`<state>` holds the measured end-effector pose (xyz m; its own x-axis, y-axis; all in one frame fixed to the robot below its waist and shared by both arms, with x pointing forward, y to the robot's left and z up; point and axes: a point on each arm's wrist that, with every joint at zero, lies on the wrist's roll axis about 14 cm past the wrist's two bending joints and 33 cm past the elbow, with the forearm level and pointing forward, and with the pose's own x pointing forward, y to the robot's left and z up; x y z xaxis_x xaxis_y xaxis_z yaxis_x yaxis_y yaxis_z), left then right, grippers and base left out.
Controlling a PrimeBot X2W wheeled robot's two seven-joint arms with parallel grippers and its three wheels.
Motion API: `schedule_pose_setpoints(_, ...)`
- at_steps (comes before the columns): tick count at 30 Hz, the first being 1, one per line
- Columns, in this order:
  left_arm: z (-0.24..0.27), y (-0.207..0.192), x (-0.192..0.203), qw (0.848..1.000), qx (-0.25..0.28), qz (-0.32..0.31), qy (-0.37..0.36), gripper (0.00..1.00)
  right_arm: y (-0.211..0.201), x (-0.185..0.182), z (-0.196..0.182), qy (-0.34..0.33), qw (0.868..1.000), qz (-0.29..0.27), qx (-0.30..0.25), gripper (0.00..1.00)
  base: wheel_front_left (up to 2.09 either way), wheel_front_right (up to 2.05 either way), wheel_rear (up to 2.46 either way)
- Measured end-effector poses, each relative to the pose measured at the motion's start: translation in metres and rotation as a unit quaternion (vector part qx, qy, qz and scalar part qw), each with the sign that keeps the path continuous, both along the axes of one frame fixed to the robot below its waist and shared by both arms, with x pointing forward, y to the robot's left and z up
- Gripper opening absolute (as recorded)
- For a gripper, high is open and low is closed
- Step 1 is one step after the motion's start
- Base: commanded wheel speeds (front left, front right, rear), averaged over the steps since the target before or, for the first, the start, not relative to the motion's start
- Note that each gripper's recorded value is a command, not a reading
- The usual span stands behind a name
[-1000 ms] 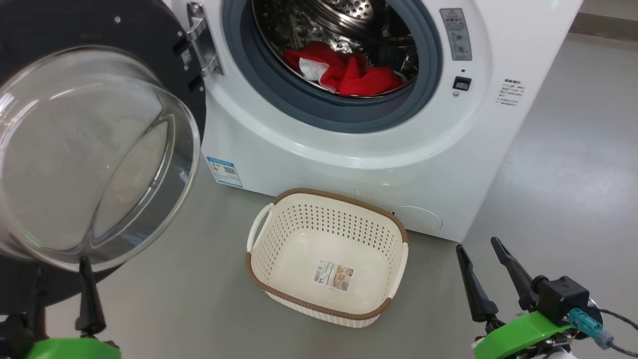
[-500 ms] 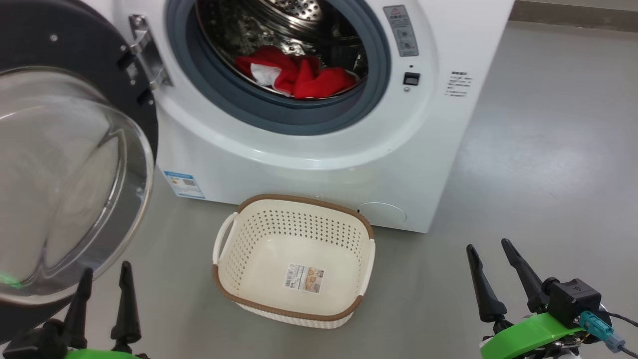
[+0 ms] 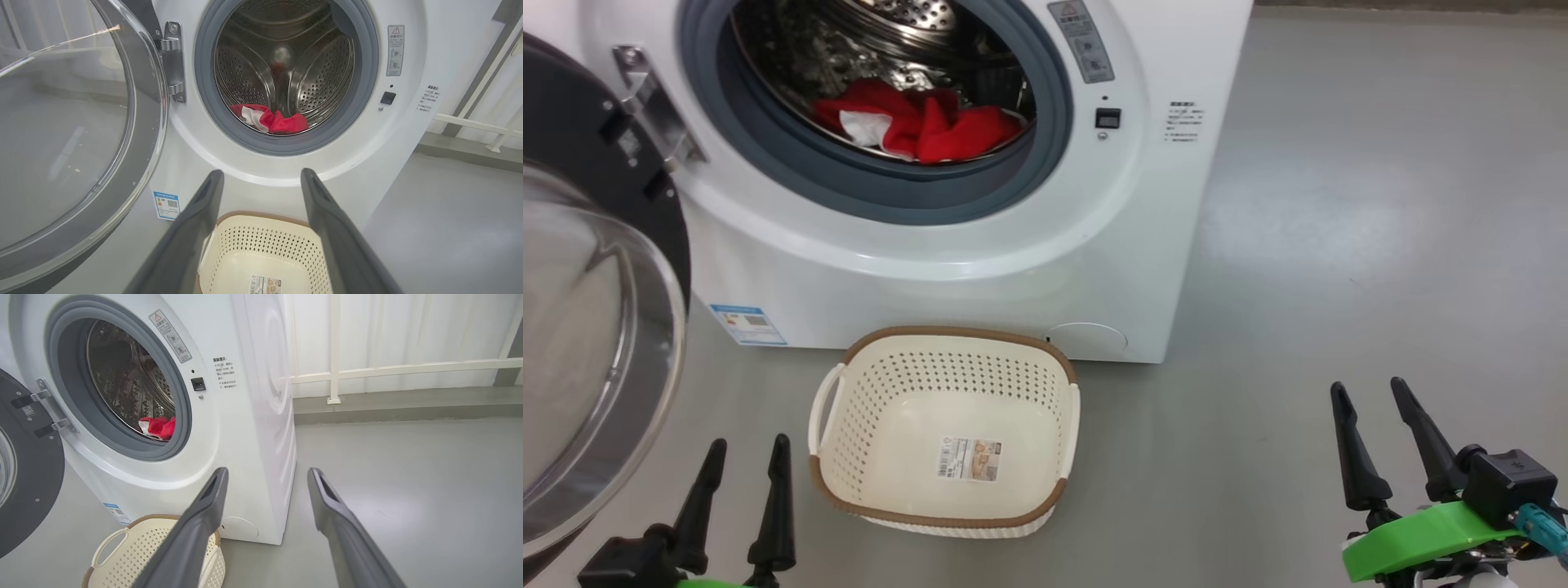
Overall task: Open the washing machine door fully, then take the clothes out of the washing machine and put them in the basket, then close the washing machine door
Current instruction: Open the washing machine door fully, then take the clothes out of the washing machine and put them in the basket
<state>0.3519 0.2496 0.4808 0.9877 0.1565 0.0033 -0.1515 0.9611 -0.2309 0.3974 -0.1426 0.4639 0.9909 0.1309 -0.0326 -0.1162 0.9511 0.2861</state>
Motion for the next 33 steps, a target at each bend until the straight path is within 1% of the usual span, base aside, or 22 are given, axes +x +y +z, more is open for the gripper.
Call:
schedule_pose_setpoints(12, 0.0, -0.031, 0.023, 0.999, 0.004, -0.05, -0.003, 1.0, -0.042, -0.011, 0.0, 0.001, 0.998, -0.062, -0.005, 1.0, 0.0, 0.0, 0.0)
schedule_pose_setpoints(17, -0.001, -0.044, 0.03, 0.998, 0.003, -0.07, -0.003, 1.0, -0.053, -0.015, -0.001, 0.003, 0.997, -0.079, -0.007, 1.0, 0.0, 0.0, 0.0)
schedule_pose_setpoints(24, -0.005, -0.055, 0.035, 0.996, 0.007, -0.091, 0.003, 1.0, -0.061, -0.018, -0.004, 0.007, 0.996, -0.09, -0.008, 1.0, 0.0, 0.0, 0.0)
schedule_pose_setpoints(33, 0.004, -0.057, 0.037, 0.995, 0.01, -0.097, -0.011, 1.0, -0.062, -0.018, -0.003, 0.006, 0.996, -0.092, -0.007, 1.0, 0.0, 0.0, 0.0)
